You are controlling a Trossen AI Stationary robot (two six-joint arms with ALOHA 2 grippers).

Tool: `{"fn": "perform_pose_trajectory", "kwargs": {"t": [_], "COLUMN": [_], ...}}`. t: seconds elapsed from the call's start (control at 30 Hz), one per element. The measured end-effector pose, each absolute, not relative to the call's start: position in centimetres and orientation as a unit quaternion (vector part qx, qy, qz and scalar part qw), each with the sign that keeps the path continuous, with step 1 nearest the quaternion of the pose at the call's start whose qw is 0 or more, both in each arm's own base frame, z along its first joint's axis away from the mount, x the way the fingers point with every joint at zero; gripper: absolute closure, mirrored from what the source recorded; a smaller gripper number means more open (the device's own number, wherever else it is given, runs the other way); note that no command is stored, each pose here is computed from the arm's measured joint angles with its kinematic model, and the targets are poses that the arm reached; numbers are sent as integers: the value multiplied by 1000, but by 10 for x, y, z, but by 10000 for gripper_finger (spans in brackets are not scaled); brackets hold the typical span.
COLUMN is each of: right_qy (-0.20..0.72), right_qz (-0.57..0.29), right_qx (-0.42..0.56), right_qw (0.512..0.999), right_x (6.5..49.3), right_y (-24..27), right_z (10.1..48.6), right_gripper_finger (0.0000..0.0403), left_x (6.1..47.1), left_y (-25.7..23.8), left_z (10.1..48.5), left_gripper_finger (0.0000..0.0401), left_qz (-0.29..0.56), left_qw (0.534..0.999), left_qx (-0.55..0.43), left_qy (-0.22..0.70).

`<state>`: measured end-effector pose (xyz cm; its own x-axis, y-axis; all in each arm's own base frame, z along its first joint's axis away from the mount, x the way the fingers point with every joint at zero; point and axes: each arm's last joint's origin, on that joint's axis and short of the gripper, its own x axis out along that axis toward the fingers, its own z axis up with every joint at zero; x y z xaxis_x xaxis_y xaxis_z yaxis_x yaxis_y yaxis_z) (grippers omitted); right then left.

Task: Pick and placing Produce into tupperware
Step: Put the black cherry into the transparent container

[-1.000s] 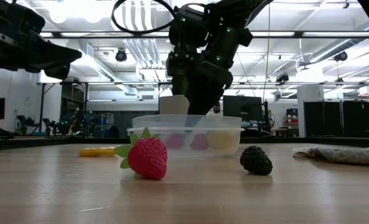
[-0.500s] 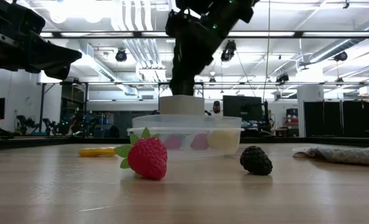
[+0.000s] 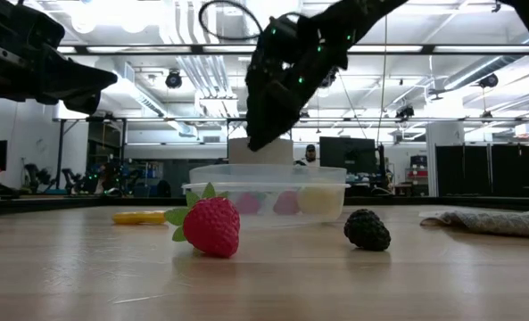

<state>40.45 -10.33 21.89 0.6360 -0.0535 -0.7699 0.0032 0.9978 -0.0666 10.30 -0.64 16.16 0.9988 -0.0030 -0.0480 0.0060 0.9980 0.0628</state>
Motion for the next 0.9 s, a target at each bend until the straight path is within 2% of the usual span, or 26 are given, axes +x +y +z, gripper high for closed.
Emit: {"fn": "perform_pose_trajectory", "kwargs": {"t": [0.27, 0.6, 0.9], "right_qy": [450, 447, 526], "right_qz": [-32, -27, -27], "right_qx": [-45, -28, 24], "right_qw": [891, 894, 850], "right_x": [415, 409, 387], "right_y": [-109, -106, -99], "right_z": [190, 202, 202], "right_gripper_finger": [161, 166, 172], "left_x": [103, 103, 104], "left_y": [-6, -6, -7], "left_z": [161, 161, 160], "left_gripper_finger": [401, 401, 401], "left_qz": [-2, -2, -4], "left_qw": [999, 999, 999], "left_qx": [32, 32, 31], "left_qy": [25, 25, 35]}}
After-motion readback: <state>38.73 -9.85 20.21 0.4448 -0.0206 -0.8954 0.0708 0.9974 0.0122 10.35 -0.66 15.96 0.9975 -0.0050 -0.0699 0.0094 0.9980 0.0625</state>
